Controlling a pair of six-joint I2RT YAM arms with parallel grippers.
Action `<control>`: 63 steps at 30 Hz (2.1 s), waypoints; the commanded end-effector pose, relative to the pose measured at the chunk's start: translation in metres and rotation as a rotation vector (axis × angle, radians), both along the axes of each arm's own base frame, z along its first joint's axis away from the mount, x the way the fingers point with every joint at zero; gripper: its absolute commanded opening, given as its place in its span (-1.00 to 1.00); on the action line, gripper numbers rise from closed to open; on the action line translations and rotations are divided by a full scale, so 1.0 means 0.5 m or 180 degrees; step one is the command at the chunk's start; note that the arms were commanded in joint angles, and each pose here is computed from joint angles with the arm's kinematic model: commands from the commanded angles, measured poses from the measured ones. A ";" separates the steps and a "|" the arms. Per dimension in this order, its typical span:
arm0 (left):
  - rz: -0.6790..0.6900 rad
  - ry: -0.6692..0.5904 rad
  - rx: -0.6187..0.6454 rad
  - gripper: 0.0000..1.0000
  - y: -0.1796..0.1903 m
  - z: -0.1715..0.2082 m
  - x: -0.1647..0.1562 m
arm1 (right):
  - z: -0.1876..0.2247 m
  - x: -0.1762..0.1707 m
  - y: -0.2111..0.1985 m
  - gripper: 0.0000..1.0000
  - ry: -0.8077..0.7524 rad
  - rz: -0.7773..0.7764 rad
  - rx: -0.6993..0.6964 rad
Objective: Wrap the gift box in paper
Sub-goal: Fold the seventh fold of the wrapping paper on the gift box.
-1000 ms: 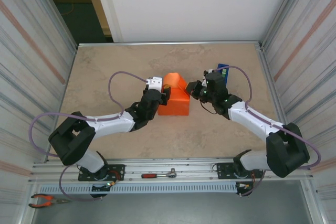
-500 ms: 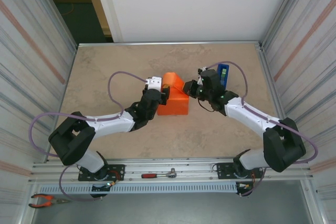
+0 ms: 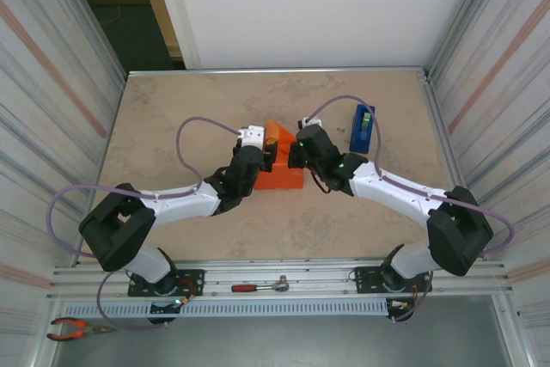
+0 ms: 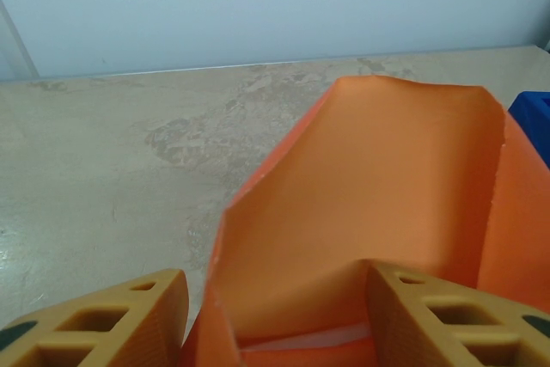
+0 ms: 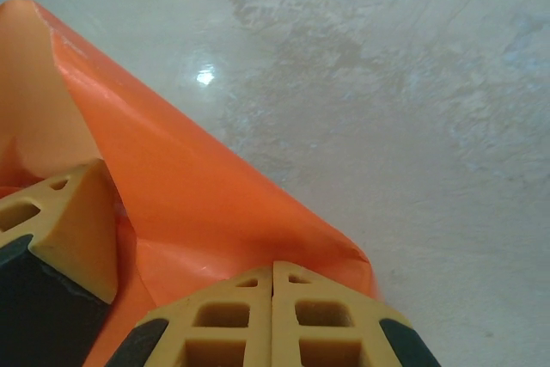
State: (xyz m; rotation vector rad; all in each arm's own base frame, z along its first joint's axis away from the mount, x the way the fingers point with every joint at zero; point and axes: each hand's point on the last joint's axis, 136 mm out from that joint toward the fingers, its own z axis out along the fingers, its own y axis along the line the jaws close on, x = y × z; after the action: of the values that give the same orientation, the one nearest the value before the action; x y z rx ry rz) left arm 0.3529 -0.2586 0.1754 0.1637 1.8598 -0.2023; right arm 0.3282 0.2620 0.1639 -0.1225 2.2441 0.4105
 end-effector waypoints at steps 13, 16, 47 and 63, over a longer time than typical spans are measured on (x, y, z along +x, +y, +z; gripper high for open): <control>-0.0027 0.0453 -0.0901 0.24 0.137 0.176 -0.010 | -0.222 -0.136 -0.034 -1.00 0.0959 0.0280 -0.0812; 0.0080 0.0649 -0.1096 0.13 0.183 0.150 0.005 | -0.226 -0.144 -0.028 -1.00 0.0999 0.0293 -0.0740; -0.0743 0.1173 -0.0794 -0.55 0.036 0.043 0.003 | -0.224 -0.147 -0.003 -1.00 0.1042 0.0345 -0.0560; -0.0563 0.1237 -0.0087 -0.55 -0.005 0.029 -0.038 | -0.219 -0.150 0.004 -1.00 0.1064 0.0355 -0.0475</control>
State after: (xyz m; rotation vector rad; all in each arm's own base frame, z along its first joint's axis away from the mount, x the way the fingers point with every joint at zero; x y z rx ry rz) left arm 0.3283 -0.2715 0.1874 0.2957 2.2231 -0.5099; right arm 0.3263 0.2738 0.1627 -0.0896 2.1841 0.4232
